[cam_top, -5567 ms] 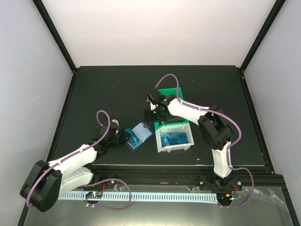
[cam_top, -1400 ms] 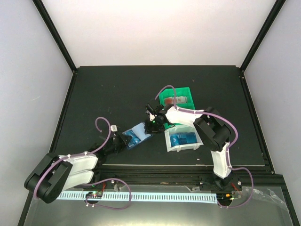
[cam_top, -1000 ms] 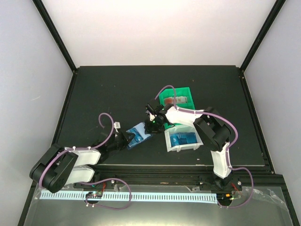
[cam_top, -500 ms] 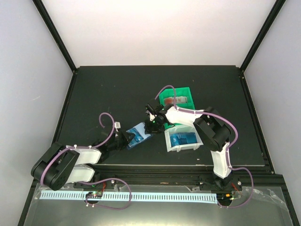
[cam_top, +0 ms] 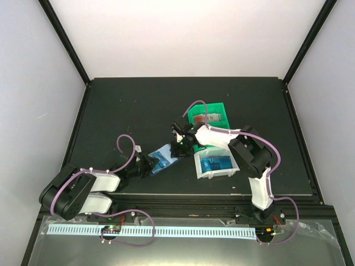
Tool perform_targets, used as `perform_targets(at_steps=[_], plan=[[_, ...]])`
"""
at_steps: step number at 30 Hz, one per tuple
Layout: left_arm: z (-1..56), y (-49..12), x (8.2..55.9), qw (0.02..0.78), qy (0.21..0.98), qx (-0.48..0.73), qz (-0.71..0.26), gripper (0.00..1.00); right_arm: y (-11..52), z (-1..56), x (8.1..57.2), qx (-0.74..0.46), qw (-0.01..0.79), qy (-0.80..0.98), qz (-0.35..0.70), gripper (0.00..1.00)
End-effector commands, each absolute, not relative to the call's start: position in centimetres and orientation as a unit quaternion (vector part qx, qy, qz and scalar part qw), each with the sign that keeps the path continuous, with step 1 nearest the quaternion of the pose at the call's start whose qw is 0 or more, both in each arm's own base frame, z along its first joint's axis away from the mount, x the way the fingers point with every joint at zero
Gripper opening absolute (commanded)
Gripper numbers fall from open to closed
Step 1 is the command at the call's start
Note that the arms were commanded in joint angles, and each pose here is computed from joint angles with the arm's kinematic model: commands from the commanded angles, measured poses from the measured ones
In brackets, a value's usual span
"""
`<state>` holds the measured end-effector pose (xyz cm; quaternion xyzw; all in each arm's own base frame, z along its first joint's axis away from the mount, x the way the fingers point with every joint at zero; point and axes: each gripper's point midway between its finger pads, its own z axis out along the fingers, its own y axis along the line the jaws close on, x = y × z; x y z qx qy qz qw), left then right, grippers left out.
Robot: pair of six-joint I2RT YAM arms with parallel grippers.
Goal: Put the credit cards into the card holder
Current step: Insert the credit card into the card holder.
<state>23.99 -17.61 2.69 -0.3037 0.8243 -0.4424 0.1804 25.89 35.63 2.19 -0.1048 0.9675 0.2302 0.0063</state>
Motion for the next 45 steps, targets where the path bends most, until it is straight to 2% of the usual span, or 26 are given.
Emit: perform_targets(at_steps=[1, 7, 14, 16, 28, 34, 42, 45], plan=[[0.2, -17.1, 22.6, 0.126, 0.833, -0.348, -0.411, 0.02, 33.8, -1.9, 23.1, -0.105, -0.056, 0.976, 0.182, 0.34], [-1.1, -16.1, 21.3, 0.103, 0.826, -0.391, -0.393, 0.02, 33.8, -1.9, 23.1, -0.106, -0.055, 0.976, 0.181, 0.34], [-0.9, -14.6, 20.9, 0.124, 0.823, -0.411, -0.371, 0.02, 33.9, -2.0, 23.1, -0.108, -0.057, 0.976, 0.181, 0.34], [-0.6, -14.5, 21.3, 0.138, 0.825, -0.403, -0.371, 0.02, 34.0, -2.0, 23.2, -0.107, -0.058, 0.976, 0.182, 0.34], [-1.5, -16.9, 22.2, 0.104, 0.833, -0.370, -0.399, 0.02, 34.6, -1.9, 22.9, -0.119, -0.065, 0.971, 0.198, 0.34], [-1.6, -16.5, 22.5, 0.125, 0.846, -0.350, -0.382, 0.02, 34.6, -1.9, 22.9, -0.122, -0.064, 0.970, 0.201, 0.34], [-1.3, -17.4, 23.3, 0.132, 0.867, -0.296, -0.379, 0.12, 34.6, -1.7, 23.0, -0.121, -0.059, 0.970, 0.203, 0.34], [-0.5, -17.5, 23.1, 0.129, 0.869, -0.289, -0.381, 0.20, 34.6, -1.6, 23.0, -0.122, -0.055, 0.970, 0.204, 0.34]])
